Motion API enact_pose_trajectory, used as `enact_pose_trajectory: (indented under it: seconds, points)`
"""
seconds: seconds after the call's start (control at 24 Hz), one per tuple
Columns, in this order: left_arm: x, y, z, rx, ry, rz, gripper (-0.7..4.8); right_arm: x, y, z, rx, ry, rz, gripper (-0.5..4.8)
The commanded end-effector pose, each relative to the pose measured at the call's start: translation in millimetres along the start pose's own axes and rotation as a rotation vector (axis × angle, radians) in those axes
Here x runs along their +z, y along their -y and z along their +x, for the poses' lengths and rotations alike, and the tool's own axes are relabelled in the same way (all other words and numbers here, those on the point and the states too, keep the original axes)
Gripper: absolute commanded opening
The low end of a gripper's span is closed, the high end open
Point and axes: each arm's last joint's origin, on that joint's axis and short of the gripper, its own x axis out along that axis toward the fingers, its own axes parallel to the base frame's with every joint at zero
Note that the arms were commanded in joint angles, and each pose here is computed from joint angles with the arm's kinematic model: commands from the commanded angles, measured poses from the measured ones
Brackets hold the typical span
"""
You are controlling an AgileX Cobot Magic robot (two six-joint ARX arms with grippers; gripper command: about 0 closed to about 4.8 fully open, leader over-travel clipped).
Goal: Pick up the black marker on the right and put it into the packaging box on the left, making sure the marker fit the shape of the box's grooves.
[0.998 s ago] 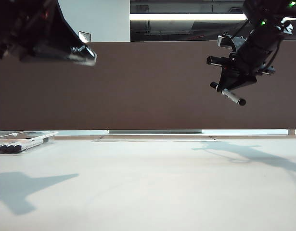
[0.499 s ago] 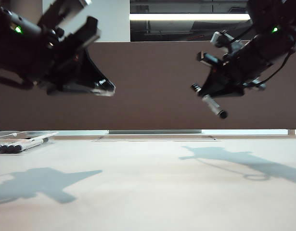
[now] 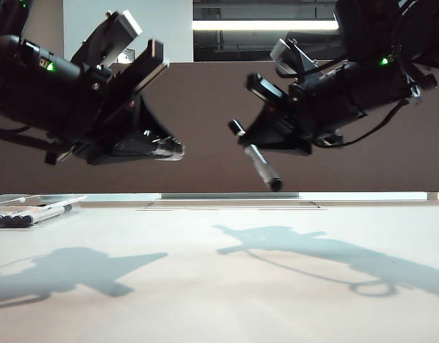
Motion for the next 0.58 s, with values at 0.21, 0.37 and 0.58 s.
enact_pose_trajectory:
  seconds: [0.21, 0.37, 0.58]
  points:
    - [6, 7.2, 0, -0.048, 0.065, -0.054, -0.05, -5, -8, -4, 0.092, 0.031, 0.070, -0.06]
    - [6, 7.3, 2, -0.057, 0.080, -0.099, -0.05, -2, -11, -5, 0.172, 0.040, 0.058, -0.06]
    - [-4, 8.0, 13, -0.071, 0.055, -0.197, 0.79, -2, -14, -4, 0.259, 0.033, 0.084, -0.06]
